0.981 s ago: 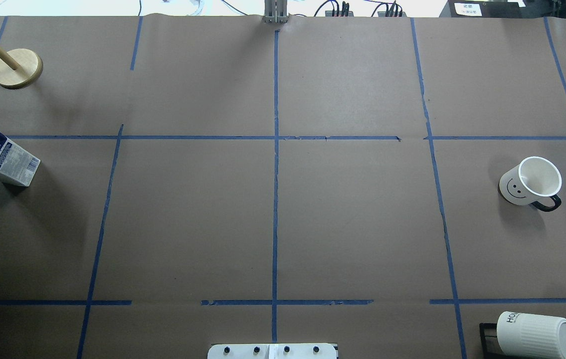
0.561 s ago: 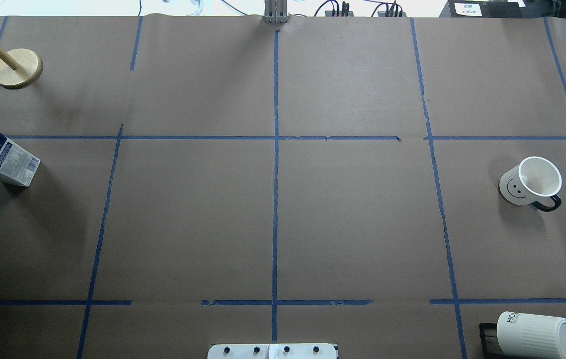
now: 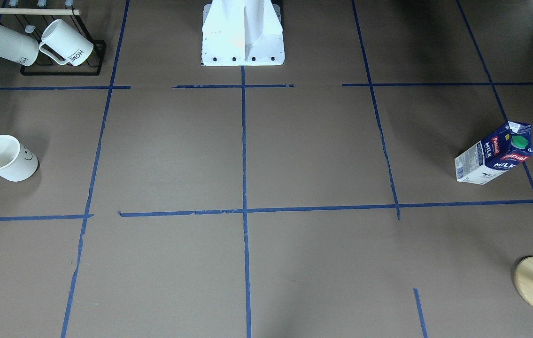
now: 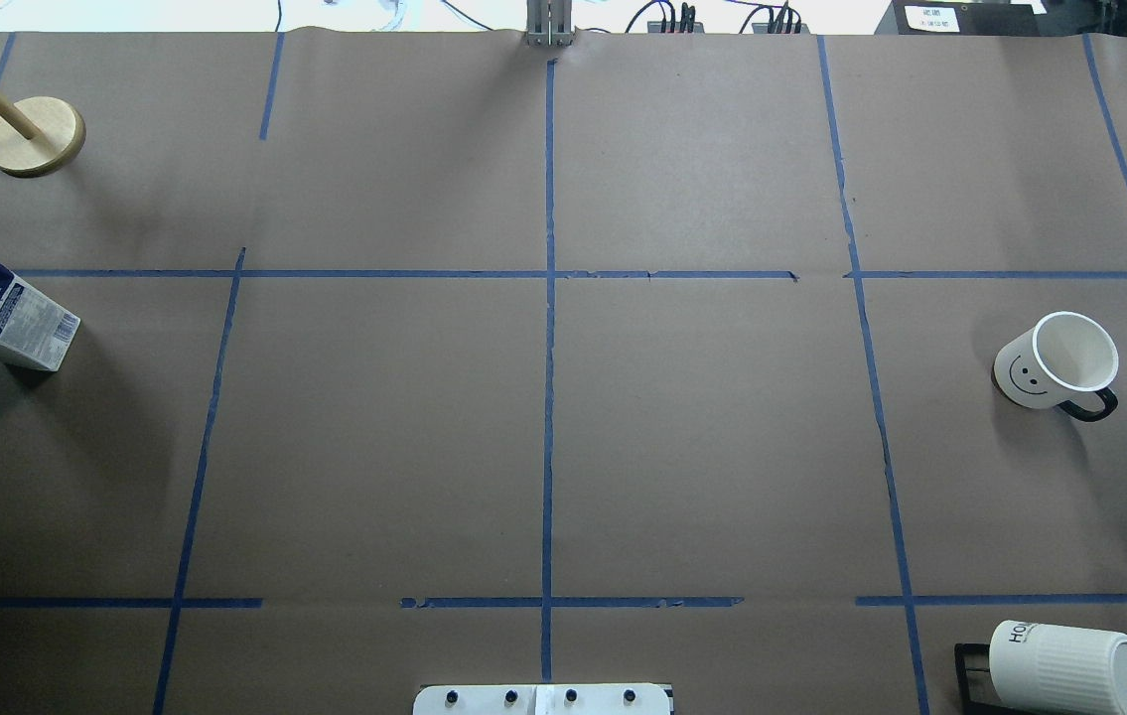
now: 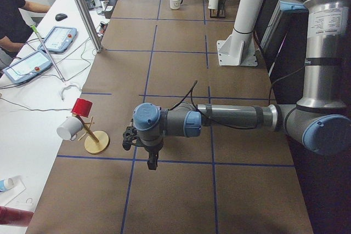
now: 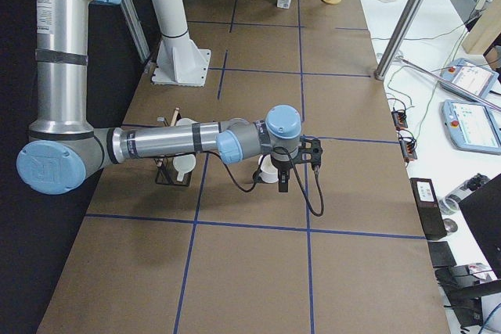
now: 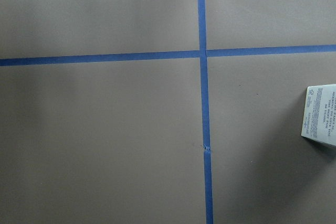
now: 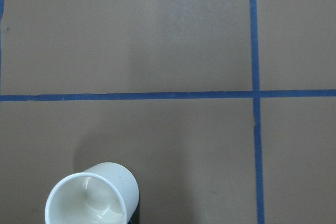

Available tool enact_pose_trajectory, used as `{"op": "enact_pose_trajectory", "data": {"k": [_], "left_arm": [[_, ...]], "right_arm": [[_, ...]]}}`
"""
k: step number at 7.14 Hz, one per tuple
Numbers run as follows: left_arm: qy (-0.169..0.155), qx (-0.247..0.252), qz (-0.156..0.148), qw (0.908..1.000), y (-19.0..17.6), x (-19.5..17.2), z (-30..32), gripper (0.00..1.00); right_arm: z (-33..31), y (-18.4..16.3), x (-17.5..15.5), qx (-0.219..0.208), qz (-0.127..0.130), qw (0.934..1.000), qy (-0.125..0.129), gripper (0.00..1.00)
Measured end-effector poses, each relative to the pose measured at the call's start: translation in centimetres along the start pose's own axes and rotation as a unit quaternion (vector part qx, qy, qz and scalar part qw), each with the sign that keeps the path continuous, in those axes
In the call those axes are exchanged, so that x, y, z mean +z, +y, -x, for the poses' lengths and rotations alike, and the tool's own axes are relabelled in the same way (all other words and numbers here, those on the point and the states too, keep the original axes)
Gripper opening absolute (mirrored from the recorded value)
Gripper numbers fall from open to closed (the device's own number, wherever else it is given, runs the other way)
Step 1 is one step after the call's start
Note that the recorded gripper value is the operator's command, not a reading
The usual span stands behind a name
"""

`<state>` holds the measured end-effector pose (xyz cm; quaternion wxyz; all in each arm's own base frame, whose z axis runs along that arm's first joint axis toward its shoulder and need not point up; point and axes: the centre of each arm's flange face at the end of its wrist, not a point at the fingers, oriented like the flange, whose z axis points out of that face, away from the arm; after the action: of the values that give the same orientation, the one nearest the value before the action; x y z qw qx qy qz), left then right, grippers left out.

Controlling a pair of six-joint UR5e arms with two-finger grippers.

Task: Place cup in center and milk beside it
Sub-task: 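Reach the right gripper down to the white mug and grasp its rim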

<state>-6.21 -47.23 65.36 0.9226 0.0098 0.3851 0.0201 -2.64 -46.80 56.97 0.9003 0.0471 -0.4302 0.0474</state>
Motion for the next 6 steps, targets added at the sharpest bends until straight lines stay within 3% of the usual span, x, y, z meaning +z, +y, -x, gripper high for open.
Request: {"op": "enact_pose_trajectory", "data": {"k": [1,6], "left_arm": [[0.000,0.000,0.000,1.0000,0.0,0.0,0.0,1.00],[0.000,-0.001,0.000,1.0000,0.0,0.0,0.0,1.00]], "right_arm": [[1.3,0.9,1.5,0.009,-0.001,0.9999,-0.008,1.00],[3.4,2.1,8.0,0.007,0.037,0.9991,0.018,1.00]]}}
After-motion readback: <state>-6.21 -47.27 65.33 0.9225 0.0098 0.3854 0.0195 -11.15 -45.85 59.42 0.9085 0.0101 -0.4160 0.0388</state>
